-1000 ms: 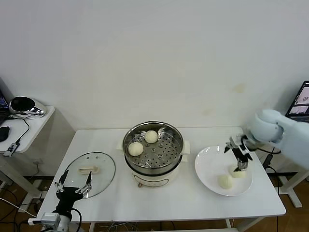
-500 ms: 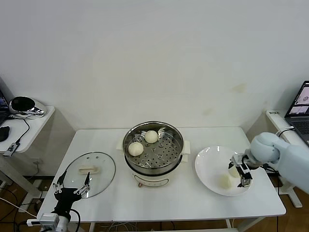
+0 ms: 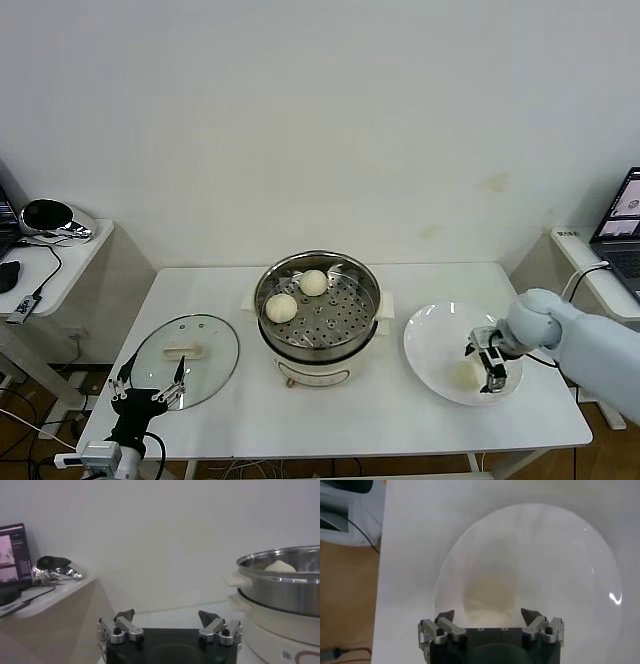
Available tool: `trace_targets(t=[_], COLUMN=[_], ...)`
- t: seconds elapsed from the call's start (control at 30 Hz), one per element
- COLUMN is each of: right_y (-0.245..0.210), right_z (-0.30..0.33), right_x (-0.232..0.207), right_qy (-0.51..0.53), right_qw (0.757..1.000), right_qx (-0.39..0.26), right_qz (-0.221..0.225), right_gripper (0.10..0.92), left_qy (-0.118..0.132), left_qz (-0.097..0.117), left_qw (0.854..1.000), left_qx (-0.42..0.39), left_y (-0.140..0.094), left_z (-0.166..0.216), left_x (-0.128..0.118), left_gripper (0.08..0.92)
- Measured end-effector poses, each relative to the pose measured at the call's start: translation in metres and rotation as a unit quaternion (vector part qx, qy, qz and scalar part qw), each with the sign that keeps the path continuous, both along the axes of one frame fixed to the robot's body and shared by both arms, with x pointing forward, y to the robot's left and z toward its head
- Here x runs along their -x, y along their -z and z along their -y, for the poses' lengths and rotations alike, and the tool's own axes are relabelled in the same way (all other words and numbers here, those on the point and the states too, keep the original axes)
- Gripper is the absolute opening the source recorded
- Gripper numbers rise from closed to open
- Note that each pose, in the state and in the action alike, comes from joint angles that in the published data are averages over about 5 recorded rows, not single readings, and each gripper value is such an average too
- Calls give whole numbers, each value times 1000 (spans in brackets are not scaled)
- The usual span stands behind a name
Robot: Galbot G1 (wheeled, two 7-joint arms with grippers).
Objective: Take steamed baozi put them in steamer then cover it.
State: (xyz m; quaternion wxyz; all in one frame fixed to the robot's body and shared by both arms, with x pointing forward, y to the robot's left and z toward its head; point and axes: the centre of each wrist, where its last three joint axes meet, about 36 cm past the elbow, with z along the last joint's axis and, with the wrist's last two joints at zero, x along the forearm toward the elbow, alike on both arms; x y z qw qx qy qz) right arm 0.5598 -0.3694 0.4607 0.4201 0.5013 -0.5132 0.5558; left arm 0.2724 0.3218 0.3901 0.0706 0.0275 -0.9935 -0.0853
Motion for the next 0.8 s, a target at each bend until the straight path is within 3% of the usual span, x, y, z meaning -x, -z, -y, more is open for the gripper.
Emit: trace_targets(t=[0.3,0.47,0.8], right_y=[3,-2,-65], right_z=[1,1,3], right_x=[-2,-4,-23], right_qy=[5,5,3], right_qw=[1000,1000,999], right_qx=[2,-2,-15], right_qz=[3,6,34], right_gripper=[605,586,573], left_qy=[0,0,3], left_qz=[1,0,6], left_qw=[1000,1000,1000], left_qx=[2,2,-1], left_y=[1,1,-4], left_z=[1,1,-2], left_x=[0,0,-2], left_gripper=[823,823,823])
